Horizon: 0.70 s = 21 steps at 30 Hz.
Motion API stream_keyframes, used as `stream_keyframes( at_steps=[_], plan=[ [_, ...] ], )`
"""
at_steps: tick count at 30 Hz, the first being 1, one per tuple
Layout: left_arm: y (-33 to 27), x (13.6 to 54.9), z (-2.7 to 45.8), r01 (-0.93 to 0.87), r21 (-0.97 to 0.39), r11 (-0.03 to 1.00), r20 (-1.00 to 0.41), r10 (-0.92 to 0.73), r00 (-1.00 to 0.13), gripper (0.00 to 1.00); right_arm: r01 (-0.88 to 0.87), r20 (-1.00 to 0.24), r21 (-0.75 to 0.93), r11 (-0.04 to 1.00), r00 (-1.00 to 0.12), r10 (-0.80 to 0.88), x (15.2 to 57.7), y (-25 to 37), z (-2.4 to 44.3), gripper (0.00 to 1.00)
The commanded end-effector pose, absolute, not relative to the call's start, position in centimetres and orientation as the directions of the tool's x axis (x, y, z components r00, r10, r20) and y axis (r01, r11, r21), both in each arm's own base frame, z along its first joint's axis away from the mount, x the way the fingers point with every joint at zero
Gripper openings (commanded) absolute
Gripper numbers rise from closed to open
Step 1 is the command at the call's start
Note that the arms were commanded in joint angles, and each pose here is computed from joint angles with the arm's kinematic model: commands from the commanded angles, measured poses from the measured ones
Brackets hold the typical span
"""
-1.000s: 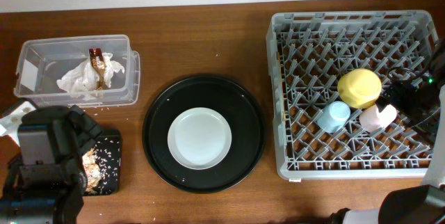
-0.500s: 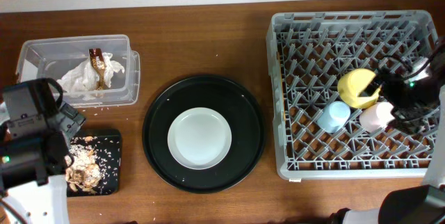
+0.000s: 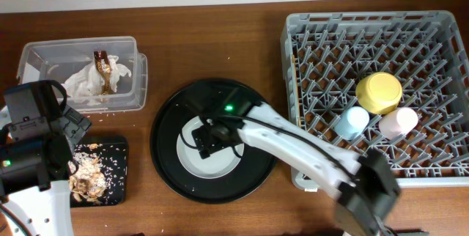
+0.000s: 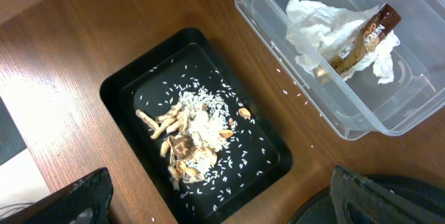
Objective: Sort waste into correct bins and load items into the dishwasher rack
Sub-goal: 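Reach the right gripper to the white plate and grasp its rim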
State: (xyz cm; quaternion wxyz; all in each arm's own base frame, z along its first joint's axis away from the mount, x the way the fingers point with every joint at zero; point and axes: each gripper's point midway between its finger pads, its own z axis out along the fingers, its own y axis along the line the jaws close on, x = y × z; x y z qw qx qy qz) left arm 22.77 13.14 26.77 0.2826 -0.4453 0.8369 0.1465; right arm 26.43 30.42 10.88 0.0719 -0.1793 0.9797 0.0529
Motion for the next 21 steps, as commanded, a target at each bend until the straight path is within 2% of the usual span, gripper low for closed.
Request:
stream_keyframes(
  at_steps=[1, 4, 8, 10, 13, 14, 15, 17, 21],
  plan=[
    [13.4, 22.7, 27.0, -0.837, -0.015, 0.547, -0.610, -0.668, -0.426, 0.99, -0.318, -0.167, 0.028, 0.948, -0.936, -0.309, 28.4, 31.1, 7.3, 0.98],
    [13.3, 22.7, 27.0, -0.837, -0.016, 0.547, -0.610, -0.669, -0.426, 0.99, -0.289, -0.215, -0.095, 0.953, -0.929, -0.303, 30.5, 29.5, 6.1, 0.99],
    [13.3, 22.7, 27.0, -0.837, -0.016, 0.548, -0.609, -0.669, -0.426, 0.99, -0.184, -0.141, -0.059, 0.981, -0.972, -0.191, 32.4, 26.0, 5.1, 1.00],
    [13.3, 22.7, 27.0, -0.837, -0.016, 0.548, -0.609, -0.669, -0.426, 0.99, -0.148, -0.076, 0.042, 0.988, -0.987, -0.145, 32.1, 25.9, 4.1, 0.84],
    [13.3, 22.7, 27.0, -0.837, -0.016, 0.548, -0.609, -0.669, -0.426, 0.99, -0.157, -0.067, 0.042, 0.987, -0.986, -0.154, 31.1, 25.7, 1.7, 0.81],
    [13.4, 22.7, 27.0, -0.837, -0.015, 0.547, -0.610, -0.668, -0.426, 0.99, -0.157, -0.063, 0.045, 0.987, -0.986, -0.154, 30.9, 25.6, 1.4, 0.76],
    [13.3, 22.7, 27.0, -0.837, -0.016, 0.548, -0.609, -0.669, -0.426, 0.99, -0.158, -0.060, 0.058, 0.986, -0.986, -0.155, 30.9, 25.8, 1.4, 0.67],
    [13.3, 22.7, 27.0, -0.837, -0.016, 0.548, -0.610, -0.668, -0.426, 1.00, -0.169, -0.058, 0.074, 0.983, -0.985, -0.165, 30.5, 26.5, 1.3, 0.59],
    [13.3, 22.7, 27.0, -0.837, -0.016, 0.548, -0.609, -0.669, -0.426, 0.99, -0.164, -0.061, 0.077, 0.983, -0.985, -0.160, 30.0, 26.1, -0.5, 0.53]
  ],
)
